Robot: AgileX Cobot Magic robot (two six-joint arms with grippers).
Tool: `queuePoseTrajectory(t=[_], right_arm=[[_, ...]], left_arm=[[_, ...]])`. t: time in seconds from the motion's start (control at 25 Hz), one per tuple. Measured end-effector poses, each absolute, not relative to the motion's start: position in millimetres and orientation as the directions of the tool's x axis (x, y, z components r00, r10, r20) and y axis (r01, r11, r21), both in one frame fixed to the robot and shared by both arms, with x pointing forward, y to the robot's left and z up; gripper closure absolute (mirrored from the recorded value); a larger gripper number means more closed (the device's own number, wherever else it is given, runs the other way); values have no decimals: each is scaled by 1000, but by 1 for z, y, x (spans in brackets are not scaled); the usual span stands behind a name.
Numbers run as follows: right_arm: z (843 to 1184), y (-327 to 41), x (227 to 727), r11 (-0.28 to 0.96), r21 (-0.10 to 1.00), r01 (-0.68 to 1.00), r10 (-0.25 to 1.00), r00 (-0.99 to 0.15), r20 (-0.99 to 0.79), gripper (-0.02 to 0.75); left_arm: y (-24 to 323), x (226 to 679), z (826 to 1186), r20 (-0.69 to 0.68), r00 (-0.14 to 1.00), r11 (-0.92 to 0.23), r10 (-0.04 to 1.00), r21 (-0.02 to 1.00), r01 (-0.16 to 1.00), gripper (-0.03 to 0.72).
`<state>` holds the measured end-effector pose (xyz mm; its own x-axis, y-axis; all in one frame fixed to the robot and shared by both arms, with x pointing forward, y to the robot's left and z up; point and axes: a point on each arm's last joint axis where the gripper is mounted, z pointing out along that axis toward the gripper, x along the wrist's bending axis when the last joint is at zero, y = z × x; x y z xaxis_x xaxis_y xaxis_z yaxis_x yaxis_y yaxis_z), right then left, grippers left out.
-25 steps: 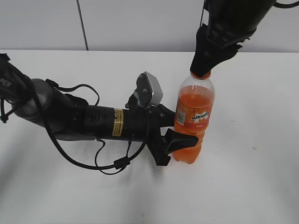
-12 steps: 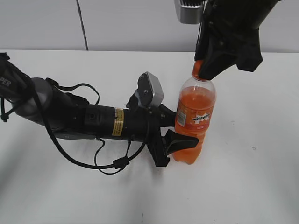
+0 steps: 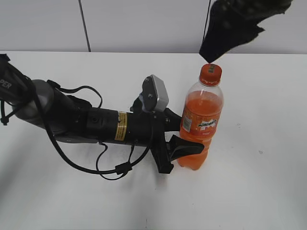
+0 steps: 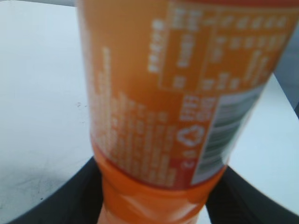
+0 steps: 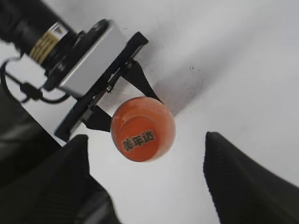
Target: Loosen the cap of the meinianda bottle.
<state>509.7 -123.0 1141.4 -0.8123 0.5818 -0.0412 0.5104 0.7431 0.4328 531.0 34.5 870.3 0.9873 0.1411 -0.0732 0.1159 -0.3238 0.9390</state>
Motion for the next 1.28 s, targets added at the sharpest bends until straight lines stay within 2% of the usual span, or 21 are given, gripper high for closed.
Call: queuePoseTrajectory(t=[0.12, 0.28, 0.6, 0.84, 1.28], right_arm=[[1141, -124, 511, 502, 419, 757, 805, -586, 92, 174], [1140, -124, 510, 404, 402, 822, 858, -493, 145, 228], [1118, -114, 522, 397, 335, 855, 864, -470, 177, 261], [1095, -117, 520, 411, 261, 873, 874, -459, 161, 319], [1106, -113, 521, 423, 302, 854, 852, -488, 187, 352]], left_arm=[[35, 531, 870, -72, 988, -324, 140, 939, 115, 295], [34, 531, 870, -72, 988, -324, 139, 939, 114, 295], [34, 531, 870, -72, 988, -324, 139, 939, 114, 295], [34, 531, 870, -72, 988, -325, 138, 939, 114, 295], [34, 531, 870, -72, 988, -325, 138, 939, 114, 295]])
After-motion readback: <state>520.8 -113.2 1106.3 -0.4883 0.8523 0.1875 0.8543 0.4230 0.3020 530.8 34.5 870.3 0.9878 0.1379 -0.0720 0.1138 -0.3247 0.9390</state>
